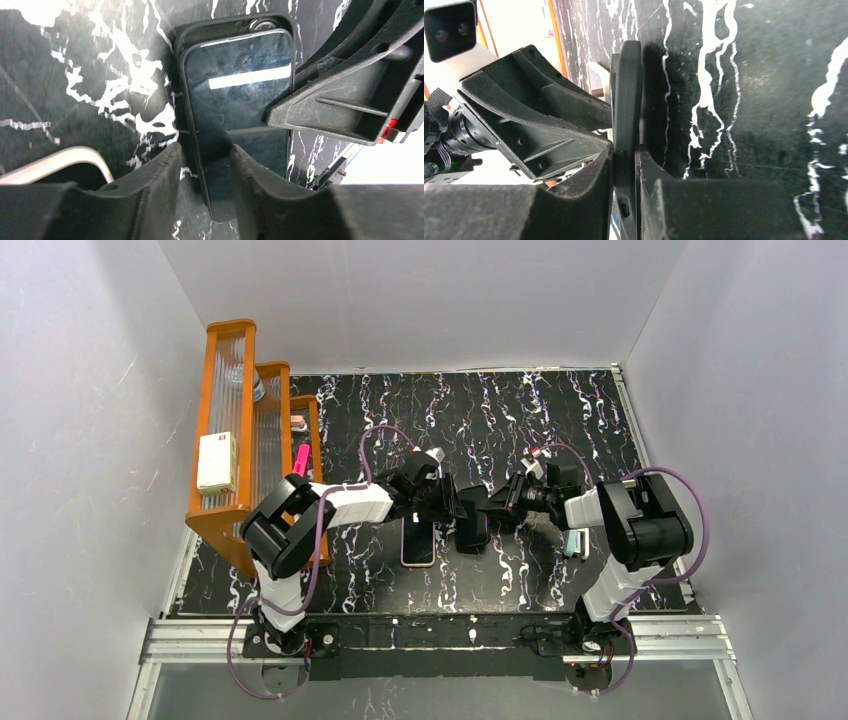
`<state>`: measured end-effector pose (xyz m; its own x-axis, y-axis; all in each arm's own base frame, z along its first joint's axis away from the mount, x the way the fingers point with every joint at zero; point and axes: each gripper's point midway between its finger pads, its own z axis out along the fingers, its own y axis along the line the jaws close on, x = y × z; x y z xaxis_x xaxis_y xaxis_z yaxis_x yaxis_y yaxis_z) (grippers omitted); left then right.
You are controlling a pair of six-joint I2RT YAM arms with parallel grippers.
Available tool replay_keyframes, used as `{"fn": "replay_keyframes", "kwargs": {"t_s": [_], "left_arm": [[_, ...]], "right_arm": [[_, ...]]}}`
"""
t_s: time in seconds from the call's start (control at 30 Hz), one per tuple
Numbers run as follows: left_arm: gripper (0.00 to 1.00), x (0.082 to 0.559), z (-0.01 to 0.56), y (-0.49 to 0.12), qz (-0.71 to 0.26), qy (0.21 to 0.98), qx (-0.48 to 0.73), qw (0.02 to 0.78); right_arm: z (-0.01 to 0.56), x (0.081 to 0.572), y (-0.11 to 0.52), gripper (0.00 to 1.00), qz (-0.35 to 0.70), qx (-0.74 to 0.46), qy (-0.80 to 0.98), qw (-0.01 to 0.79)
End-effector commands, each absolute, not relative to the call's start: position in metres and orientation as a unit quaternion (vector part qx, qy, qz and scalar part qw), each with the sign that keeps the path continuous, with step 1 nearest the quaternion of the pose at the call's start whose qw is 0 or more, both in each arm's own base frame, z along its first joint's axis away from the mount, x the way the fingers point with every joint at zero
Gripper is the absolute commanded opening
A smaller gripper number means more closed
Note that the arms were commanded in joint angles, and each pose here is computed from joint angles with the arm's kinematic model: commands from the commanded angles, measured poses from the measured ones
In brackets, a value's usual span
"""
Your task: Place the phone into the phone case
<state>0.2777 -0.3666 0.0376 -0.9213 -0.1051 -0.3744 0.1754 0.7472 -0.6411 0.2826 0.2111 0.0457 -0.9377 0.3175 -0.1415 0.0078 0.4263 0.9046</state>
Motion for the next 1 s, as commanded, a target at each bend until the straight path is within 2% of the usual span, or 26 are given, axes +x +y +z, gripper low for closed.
{"fn": "replay_keyframes", "kwargs": {"t_s": [0.0,0.2,0.33,0.5,0.6,0.97], "left_arm": [[0.45,0.264,0.062,-0.348,-0.332,0.921,0.037,0.201],[0.82,0.275,0.14,-0.33,-0.35,0.897,0.06,0.262],[0.93,0.273,0.185,-0.324,-0.38,0.877,0.079,0.283],[0.95,0.272,0.252,-0.317,-0.516,0.808,0.058,0.278],[0.94,0.272,0.28,-0.311,-0.563,0.774,0.062,0.283],[0.82,0.251,0.315,-0.317,-0.667,0.687,0.096,0.272]], "right_arm": [[0.091,0.277,0.225,0.01,0.577,0.029,0.802,0.153],[0.131,0.266,0.227,0.01,0.605,-0.015,0.778,0.171],[0.163,0.255,0.228,0.01,0.629,-0.046,0.753,0.188],[0.204,0.241,0.228,0.01,0.661,-0.085,0.714,0.214],[0.23,0.231,0.228,0.01,0.682,-0.11,0.687,0.225],[0.29,0.202,0.23,0.01,0.748,-0.113,0.611,0.232]]}}
